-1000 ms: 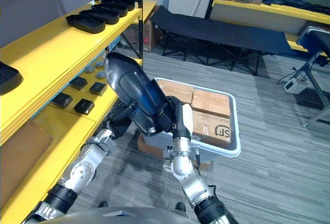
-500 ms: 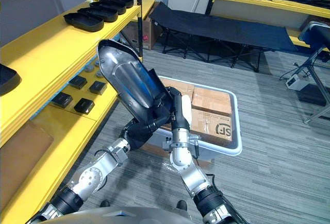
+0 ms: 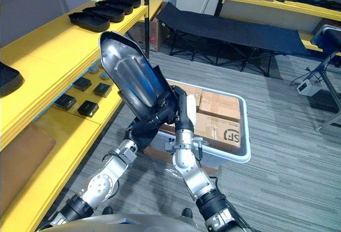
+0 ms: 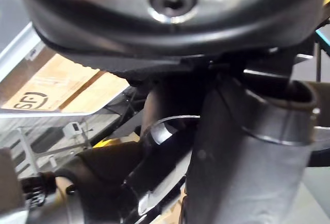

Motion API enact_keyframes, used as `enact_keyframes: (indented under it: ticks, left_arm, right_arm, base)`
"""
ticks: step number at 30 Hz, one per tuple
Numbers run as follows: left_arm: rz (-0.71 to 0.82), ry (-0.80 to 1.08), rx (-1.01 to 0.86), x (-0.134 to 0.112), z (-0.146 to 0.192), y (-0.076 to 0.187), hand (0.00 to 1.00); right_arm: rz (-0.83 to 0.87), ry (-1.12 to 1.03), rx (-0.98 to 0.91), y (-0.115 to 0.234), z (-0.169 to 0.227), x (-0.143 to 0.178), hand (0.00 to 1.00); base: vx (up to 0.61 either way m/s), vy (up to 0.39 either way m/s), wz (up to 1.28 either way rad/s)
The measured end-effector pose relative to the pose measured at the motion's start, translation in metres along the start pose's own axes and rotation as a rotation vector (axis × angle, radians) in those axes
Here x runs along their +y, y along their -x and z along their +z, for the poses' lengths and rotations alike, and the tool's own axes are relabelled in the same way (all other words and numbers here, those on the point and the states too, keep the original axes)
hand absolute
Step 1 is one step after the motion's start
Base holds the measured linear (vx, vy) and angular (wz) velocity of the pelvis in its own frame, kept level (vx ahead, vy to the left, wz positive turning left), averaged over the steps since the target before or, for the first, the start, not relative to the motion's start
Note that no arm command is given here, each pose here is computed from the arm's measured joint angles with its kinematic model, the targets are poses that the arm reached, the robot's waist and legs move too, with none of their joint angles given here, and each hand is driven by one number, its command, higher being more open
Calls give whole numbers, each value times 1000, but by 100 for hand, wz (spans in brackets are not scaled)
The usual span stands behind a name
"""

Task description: Walk over and take three plastic housings, then place them on the shelf

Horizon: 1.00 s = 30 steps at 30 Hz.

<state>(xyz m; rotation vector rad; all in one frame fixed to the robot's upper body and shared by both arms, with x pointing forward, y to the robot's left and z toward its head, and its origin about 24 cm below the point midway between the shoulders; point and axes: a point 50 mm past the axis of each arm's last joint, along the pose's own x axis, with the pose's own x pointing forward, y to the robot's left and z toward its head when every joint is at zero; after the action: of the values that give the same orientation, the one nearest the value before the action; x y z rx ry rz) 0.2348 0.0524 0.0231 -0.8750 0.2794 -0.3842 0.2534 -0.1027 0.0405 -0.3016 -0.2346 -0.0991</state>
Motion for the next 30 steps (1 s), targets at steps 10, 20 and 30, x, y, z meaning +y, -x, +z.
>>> enact_keyframes:
  ticks: [10, 20, 30]
  left_arm:
    - [62, -101, -59, -2, 5, 4, 100]
    - [-19, -110, -159, -16, 30, 6, 100]
    - [-26, -116, -185, -4, 37, 20, 100]
  right_arm:
    - [-17, -18, 28, 6, -3, 4, 0]
    - [-196, 131, -7, -7, -8, -35, 0]
    - [-447, 188, -181, -34, 26, -114, 0]
  base:
    - [0, 0, 0]
    - [0, 0, 0]
    - [-4, 6, -6]
